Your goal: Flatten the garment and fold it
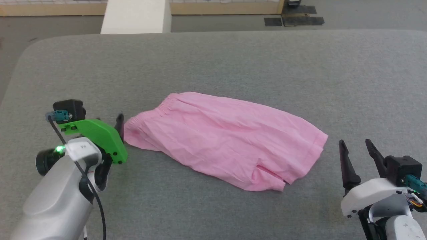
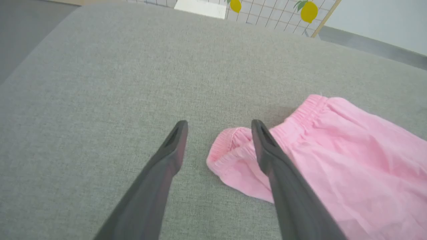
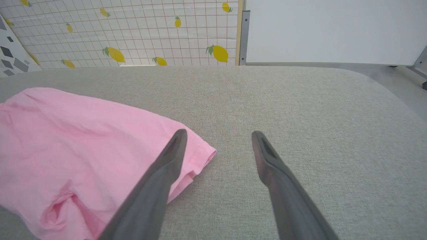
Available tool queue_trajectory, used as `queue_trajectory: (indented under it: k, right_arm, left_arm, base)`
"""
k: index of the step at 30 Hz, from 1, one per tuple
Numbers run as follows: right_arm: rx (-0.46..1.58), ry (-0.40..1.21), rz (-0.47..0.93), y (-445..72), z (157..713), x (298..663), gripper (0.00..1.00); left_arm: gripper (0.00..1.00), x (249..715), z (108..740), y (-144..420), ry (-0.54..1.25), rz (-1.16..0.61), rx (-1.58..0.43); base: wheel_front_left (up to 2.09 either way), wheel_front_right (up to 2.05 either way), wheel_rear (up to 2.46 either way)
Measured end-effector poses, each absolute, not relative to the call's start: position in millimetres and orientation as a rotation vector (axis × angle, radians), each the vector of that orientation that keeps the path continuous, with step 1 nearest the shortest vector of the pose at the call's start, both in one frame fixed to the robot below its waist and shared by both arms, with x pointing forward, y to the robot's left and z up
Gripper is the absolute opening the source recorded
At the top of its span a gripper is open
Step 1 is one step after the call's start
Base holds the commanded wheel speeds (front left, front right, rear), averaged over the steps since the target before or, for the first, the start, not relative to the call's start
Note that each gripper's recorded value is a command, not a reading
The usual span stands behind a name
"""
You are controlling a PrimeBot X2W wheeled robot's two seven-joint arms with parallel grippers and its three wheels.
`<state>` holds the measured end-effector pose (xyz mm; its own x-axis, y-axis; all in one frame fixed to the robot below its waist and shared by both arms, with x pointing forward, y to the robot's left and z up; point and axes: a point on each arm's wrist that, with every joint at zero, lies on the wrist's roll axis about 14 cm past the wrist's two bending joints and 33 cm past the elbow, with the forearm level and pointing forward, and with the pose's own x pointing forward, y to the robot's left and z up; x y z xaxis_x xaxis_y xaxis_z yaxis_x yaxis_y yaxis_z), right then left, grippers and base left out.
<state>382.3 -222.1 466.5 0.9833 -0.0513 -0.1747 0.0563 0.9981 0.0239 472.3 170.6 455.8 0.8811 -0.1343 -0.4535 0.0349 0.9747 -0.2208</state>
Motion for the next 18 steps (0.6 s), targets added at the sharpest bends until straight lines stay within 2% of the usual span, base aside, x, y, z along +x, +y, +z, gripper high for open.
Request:
queue_trajectory:
  k: [7,11,18]
  right_arm:
    - [-0.017,0.245,0.033,-209,463,388,1.00]
    - [-0.068,0.355,0.119,-201,452,396,1.00]
    - [-0.150,0.582,0.244,-191,439,432,1.00]
  left_arm:
    - [1.00,463,527,174,0.030,-0.172,0.005]
    - [1.00,440,529,174,-0.039,-0.200,0.131]
    - [1.00,404,507,185,-0.003,-0.135,0.145]
  base:
    - [0.00,0.00,0.00]
    - [0.00,0.00,0.00]
    - [0.00,0.00,0.00]
